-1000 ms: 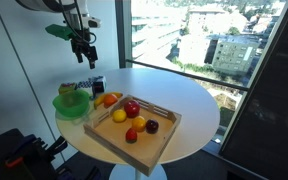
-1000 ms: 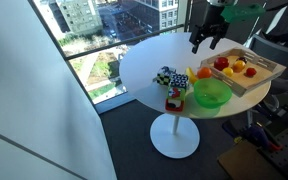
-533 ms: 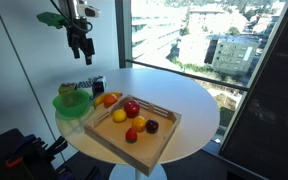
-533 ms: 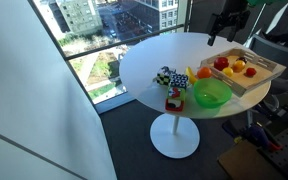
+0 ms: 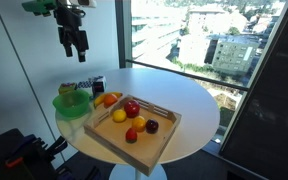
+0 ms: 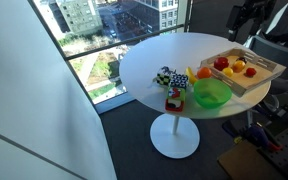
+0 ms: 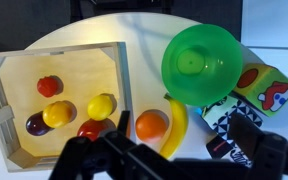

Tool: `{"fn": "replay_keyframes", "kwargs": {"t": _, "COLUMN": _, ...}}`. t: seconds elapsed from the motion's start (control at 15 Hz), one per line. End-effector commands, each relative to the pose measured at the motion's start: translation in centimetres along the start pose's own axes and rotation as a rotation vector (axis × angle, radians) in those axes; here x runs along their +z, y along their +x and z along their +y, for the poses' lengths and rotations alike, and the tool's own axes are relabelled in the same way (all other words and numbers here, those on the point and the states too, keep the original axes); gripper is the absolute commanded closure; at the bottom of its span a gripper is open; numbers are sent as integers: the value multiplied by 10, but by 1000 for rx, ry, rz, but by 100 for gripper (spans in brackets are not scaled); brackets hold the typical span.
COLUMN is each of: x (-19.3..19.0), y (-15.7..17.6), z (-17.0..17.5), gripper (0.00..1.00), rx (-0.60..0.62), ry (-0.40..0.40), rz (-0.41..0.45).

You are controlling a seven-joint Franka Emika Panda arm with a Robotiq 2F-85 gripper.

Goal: Remove the plush toy from the bowl

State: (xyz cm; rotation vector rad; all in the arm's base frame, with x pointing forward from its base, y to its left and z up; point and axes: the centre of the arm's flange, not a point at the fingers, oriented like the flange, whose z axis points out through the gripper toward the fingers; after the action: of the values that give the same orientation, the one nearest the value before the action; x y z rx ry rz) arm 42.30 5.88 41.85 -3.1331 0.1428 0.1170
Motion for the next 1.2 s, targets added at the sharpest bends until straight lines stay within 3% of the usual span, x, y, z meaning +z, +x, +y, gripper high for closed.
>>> {"fn": "replay_keyframes", "kwargs": {"t": 0.0, "x": -19, "y": -20, "z": 15, "gripper": 0, "rx": -45, "ry": -33, "rz": -2}}
{"fn": "replay_keyframes", "kwargs": {"t": 0.53, "x": -42, "y": -38, "z": 25, "gripper": 0, "rx": -85, "ry": -7, "rz": 58}}
{"fn": "replay_keyframes", "kwargs": {"t": 1.13, "x": -37, "y": -34, "z": 21, "gripper": 0, "rx": -66, "ry": -10, "rz": 44}}
